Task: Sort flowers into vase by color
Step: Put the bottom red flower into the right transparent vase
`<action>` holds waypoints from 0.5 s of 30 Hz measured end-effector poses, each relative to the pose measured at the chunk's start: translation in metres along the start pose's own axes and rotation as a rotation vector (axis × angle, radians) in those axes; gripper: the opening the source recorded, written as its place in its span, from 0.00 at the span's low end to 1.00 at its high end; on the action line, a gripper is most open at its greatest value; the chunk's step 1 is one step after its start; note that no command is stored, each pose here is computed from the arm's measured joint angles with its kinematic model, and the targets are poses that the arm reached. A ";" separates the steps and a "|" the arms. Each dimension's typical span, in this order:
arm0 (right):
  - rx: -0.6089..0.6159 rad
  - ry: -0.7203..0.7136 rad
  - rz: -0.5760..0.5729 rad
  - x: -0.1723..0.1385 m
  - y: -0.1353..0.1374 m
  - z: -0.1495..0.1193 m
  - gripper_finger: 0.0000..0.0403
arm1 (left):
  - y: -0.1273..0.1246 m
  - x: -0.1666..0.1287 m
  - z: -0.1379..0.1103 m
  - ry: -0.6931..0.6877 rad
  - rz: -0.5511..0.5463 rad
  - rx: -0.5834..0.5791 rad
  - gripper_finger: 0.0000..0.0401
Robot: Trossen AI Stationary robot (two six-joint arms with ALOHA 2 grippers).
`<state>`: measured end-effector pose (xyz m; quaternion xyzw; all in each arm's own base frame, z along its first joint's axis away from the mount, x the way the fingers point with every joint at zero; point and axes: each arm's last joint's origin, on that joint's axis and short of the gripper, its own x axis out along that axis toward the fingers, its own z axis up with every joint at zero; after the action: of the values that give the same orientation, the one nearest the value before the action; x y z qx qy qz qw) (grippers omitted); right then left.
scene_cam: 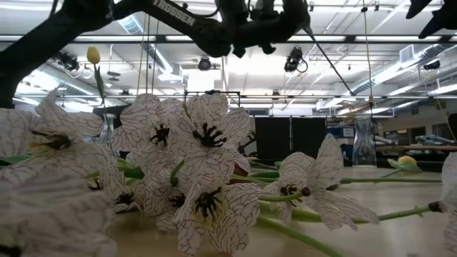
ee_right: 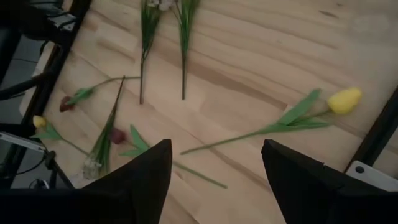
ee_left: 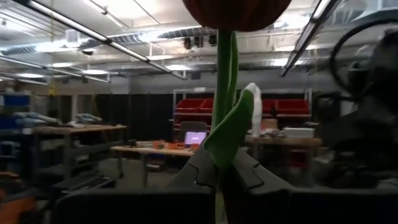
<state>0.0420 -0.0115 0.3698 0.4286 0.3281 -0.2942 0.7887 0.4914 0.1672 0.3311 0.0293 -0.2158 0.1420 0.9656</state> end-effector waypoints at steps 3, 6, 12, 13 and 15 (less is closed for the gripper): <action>0.000 -0.012 0.004 0.000 0.001 0.001 0.64 | 0.001 0.006 -0.009 0.000 0.014 0.020 0.02; 0.008 -0.027 0.004 0.000 0.001 0.002 0.63 | 0.001 0.011 -0.020 0.003 0.015 0.022 0.02; 0.040 -0.032 0.000 0.000 0.001 0.002 0.63 | 0.002 0.021 -0.032 -0.023 0.012 0.047 0.02; 0.047 -0.032 0.000 0.000 0.001 0.002 0.63 | 0.002 0.022 -0.034 -0.024 0.012 0.047 0.02; 0.058 -0.032 0.001 0.000 0.001 0.002 0.63 | 0.002 0.023 -0.036 -0.024 0.012 0.049 0.02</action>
<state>0.0435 -0.0126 0.3711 0.4467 0.3065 -0.3103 0.7812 0.5255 0.1794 0.3079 0.0536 -0.2241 0.1527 0.9610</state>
